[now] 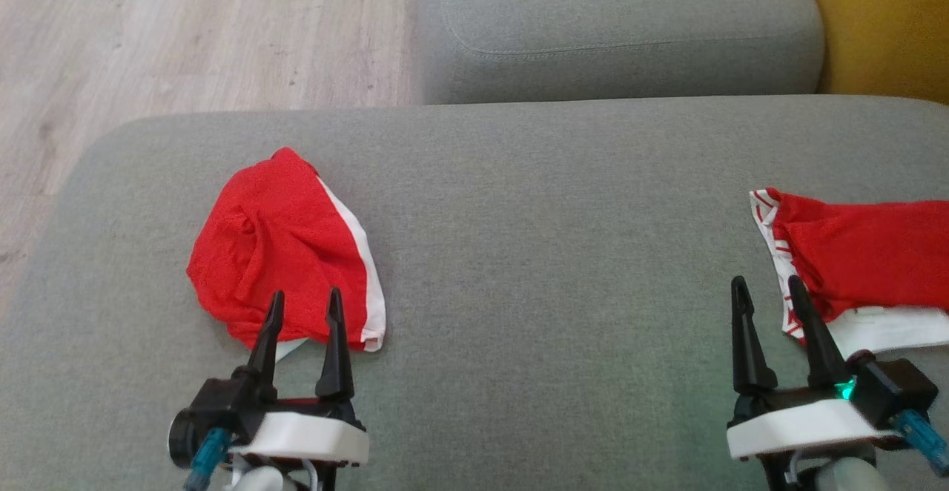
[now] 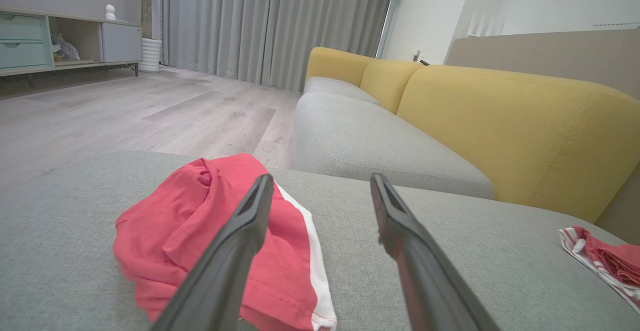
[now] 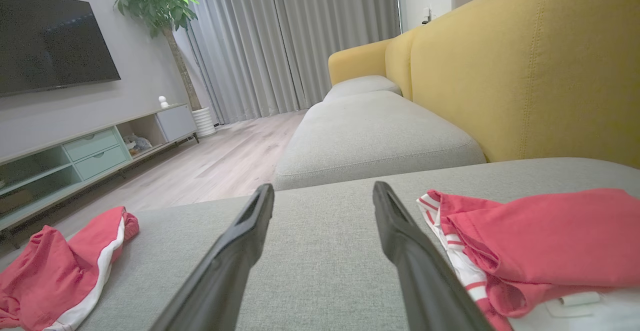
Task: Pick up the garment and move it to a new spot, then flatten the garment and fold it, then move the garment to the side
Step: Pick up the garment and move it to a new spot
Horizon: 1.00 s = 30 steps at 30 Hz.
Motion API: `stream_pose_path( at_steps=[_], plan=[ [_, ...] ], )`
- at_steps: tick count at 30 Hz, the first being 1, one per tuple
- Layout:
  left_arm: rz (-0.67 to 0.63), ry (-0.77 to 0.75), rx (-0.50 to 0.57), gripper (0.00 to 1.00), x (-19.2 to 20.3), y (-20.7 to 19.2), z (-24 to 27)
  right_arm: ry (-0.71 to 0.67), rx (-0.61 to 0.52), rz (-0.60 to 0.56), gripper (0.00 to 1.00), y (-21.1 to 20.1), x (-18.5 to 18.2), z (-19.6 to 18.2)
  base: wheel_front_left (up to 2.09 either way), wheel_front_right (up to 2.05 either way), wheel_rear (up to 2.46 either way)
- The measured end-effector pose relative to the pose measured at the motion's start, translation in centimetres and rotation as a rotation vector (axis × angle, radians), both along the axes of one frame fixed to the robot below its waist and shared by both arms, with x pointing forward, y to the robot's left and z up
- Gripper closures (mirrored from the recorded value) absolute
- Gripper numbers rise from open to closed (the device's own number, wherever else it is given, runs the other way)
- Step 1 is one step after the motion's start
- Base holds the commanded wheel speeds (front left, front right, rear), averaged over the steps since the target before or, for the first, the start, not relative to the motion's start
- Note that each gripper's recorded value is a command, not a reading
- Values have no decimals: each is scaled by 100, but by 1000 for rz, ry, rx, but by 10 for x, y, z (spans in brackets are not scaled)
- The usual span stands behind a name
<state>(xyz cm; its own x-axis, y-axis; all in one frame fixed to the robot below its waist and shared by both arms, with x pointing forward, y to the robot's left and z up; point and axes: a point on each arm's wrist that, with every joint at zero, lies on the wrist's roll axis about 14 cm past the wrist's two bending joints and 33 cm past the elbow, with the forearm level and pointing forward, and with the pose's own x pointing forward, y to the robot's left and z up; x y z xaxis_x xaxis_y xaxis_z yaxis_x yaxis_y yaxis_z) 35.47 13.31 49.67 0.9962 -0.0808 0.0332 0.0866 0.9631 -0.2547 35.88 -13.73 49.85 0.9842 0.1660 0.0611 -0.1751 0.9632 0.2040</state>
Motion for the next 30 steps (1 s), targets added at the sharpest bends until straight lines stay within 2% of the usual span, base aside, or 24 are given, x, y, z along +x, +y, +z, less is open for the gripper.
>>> stream_pose_path(
  at_steps=[9, 25, 30],
  plan=[
    [52, -1, 1, 0, -8, 17, 0, 0, 17, 94, 0, 31, 3, 1, 0, 0, 0],
    [247, -6, 18, 0, -40, 78, 0, 0, 45, 364, 0, 120, -1, 5, 0, 0, 0],
    [281, -6, 21, 0, -49, 88, -1, 8, 50, 401, 0, 132, -3, 4, 0, 0, 0]
  ],
)
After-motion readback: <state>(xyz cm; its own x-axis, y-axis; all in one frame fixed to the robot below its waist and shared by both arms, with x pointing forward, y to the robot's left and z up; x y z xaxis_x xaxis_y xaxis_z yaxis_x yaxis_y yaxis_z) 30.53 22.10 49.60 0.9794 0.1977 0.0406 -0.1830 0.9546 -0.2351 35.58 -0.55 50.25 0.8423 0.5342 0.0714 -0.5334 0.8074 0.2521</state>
